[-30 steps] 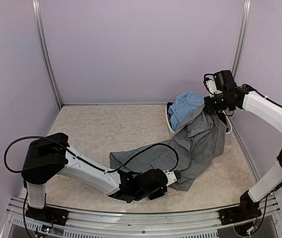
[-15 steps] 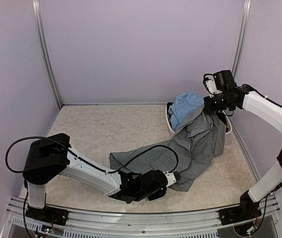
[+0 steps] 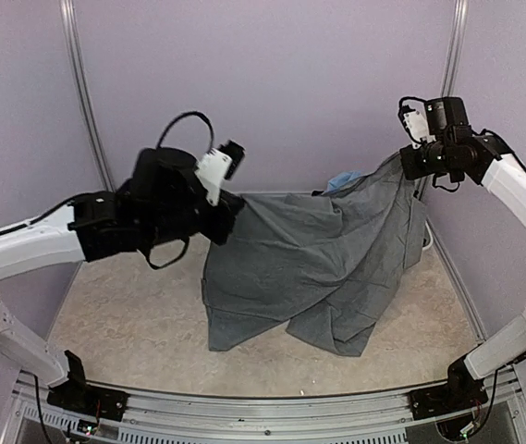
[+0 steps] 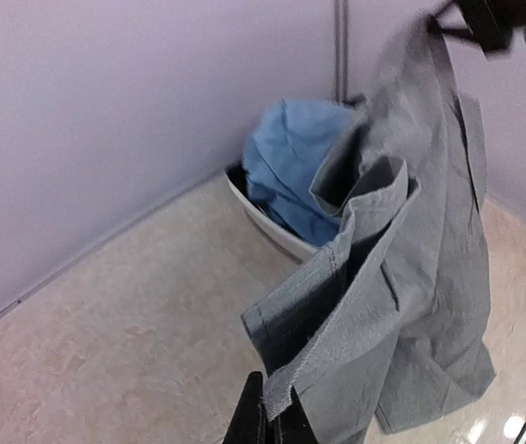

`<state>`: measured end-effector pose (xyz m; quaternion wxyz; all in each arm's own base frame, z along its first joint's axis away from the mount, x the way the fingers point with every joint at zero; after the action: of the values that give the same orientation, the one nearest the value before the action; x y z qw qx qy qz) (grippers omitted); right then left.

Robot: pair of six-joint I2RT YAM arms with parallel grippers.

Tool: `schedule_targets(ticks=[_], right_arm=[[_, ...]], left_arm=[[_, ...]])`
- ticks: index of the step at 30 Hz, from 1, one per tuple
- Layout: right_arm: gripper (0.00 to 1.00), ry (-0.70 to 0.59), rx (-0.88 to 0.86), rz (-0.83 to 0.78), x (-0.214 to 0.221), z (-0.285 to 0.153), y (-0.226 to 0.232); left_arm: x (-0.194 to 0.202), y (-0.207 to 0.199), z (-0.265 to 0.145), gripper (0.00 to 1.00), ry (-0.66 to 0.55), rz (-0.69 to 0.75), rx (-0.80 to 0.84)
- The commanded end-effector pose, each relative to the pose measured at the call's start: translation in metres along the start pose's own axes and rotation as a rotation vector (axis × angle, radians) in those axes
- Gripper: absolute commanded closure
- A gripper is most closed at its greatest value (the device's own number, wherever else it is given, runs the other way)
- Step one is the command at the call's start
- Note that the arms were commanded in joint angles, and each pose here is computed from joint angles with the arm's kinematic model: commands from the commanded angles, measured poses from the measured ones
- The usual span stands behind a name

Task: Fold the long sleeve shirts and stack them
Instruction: Pick up the crumpled shirt from the center of the board, then flatten out the crumpled shirt at the center of the board.

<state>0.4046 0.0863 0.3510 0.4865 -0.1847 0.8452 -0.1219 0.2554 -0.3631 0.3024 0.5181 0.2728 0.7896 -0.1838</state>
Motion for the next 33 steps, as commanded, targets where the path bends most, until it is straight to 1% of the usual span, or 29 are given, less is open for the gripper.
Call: schedule_targets(ticks=[1,2,4,6,7,9,11,13,15,17,18,21,24,27,29,33], right_arm=[[1.00,-0.232,0.038,0.022,-0.058,-0.062,-0.034],[1.00,-0.263,0.026,0.029,-0.065,-0.069,-0.035],[1.00,-0.307,0.008,0.037,-0.074,-0.083,-0.037],[1.00,-0.315,-0.014,0.029,-0.076,-0.090,-0.036],[1.00,-0.317,-0.026,0.019,-0.076,-0.093,-0.034],[1.00,-0.347,-0.118,-0.018,-0.077,-0.104,-0.020],[1.00,-0.410,-0.272,-0.054,-0.080,-0.124,0.004],[1.00,-0.497,-0.395,-0.065,-0.082,-0.156,0.020],[1.00,-0.599,-0.477,-0.071,-0.082,-0.194,0.028],[1.00,-0.710,-0.523,-0.068,-0.078,-0.241,0.026],[1.00,-0.741,-0.541,-0.066,-0.076,-0.257,0.025],[1.00,-0.756,-0.573,-0.052,-0.071,-0.286,0.021],[1.00,-0.713,-0.586,-0.048,-0.063,-0.292,0.020],[1.00,-0.703,-0.578,-0.040,-0.061,-0.302,0.015],[1.00,-0.728,-0.584,-0.032,-0.069,-0.316,0.010],[1.00,-0.786,-0.597,-0.024,-0.089,-0.342,-0.001]], left_arm=[[-0.120,0.101,-0.126,1.00,-0.333,-0.280,-0.079],[-0.138,0.121,-0.158,1.00,-0.418,-0.303,-0.121],[-0.151,0.152,-0.192,1.00,-0.485,-0.316,-0.229],[-0.153,0.173,-0.209,1.00,-0.478,-0.305,-0.318],[-0.150,0.181,-0.211,1.00,-0.452,-0.297,-0.354],[-0.148,0.187,-0.215,1.00,-0.430,-0.276,-0.377],[-0.150,0.180,-0.219,1.00,-0.426,-0.252,-0.328],[-0.151,0.169,-0.226,1.00,-0.427,-0.236,-0.259],[-0.148,0.157,-0.228,1.00,-0.417,-0.224,-0.183],[-0.143,0.149,-0.239,1.00,-0.432,-0.230,-0.129],[-0.142,0.146,-0.247,1.00,-0.447,-0.234,-0.105],[-0.137,0.142,-0.274,1.00,-0.491,-0.261,-0.059],[-0.127,0.139,-0.286,1.00,-0.492,-0.278,-0.032],[-0.122,0.142,-0.295,1.00,-0.487,-0.290,-0.052],[-0.129,0.144,-0.308,1.00,-0.511,-0.293,-0.057],[-0.154,0.144,-0.343,1.00,-0.608,-0.281,-0.043]])
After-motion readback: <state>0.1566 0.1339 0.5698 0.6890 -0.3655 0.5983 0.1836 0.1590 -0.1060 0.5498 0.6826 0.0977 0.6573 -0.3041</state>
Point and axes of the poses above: each gripper's point midway between its finger pads, its own z axis out along the fingers, its own y axis along the line the jaws close on, x = y × z, the point moved 1 cm from there along -z, back along the fingers, and after that the axes turned 8 degrees about -z, right-handed, at the moved point
